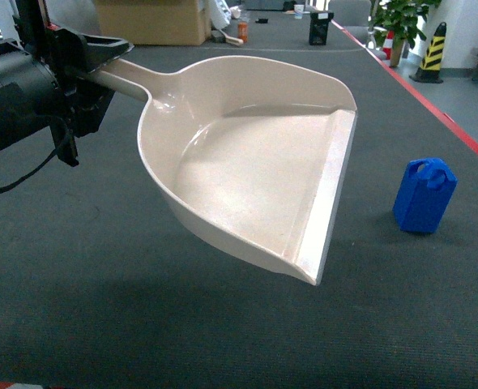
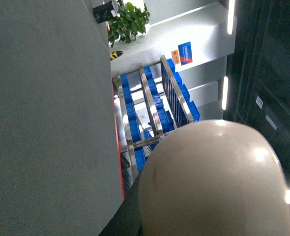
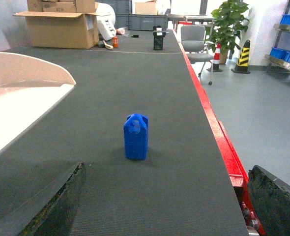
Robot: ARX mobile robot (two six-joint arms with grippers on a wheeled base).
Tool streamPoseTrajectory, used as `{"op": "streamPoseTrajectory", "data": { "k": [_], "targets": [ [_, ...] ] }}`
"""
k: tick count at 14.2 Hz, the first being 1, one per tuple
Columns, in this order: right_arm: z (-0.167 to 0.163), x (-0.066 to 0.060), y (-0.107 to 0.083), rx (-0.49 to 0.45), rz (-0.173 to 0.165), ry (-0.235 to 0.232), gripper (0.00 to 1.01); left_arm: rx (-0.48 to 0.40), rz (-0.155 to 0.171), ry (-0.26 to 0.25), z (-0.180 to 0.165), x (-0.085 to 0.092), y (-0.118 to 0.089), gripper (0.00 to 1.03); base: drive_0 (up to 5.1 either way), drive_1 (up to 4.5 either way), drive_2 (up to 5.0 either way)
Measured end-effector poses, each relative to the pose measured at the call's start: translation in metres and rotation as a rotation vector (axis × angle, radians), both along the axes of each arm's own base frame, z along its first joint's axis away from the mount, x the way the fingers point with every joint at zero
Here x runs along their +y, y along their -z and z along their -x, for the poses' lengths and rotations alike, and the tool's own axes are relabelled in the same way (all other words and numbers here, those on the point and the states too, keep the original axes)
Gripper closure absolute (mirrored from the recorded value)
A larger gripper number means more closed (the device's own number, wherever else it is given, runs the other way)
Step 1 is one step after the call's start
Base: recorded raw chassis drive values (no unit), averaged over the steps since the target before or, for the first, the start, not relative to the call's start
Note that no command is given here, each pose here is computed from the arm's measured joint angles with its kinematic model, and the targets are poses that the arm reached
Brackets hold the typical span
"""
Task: Place part in tray to right shelf
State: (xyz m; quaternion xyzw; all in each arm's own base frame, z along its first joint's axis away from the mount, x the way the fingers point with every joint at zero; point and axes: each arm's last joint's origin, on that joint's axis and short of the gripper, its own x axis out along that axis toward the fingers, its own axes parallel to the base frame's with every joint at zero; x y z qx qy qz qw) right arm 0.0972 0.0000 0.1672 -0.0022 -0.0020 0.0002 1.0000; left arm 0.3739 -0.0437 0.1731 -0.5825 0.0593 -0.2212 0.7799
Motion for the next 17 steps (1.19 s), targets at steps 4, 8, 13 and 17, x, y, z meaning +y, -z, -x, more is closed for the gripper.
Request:
{"op": "streamPoseTrajectory", "data": {
  "k": [4,8,13,17],
  "targets": [
    [0.000,0.000,0.002,0.097,0.010,0.002,0.03,0.000,0.002,-0.019,0.000,0.003,0.000,0.86,0.0,0.00,0.0],
    [-0.044,0.001,-0.017,0.361,0.029,0.002,0.03,0.001,0.001,-0.011,0.000,0.001,0.000,0.86,0.0,0.00,0.0],
    [-0.167,0.021,-0.015,0.506,0.071,-0.070,0.03,0.000,0.001,-0.013,0.000,0.002,0.000,0.86,0.0,0.00,0.0],
    [-0.248,0.039,0.002,0.615,0.105,-0.052,0.03,0.000,0.001,-0.013,0.000,0.002,0.000,0.86,0.0,0.00,0.0]
  ]
}}
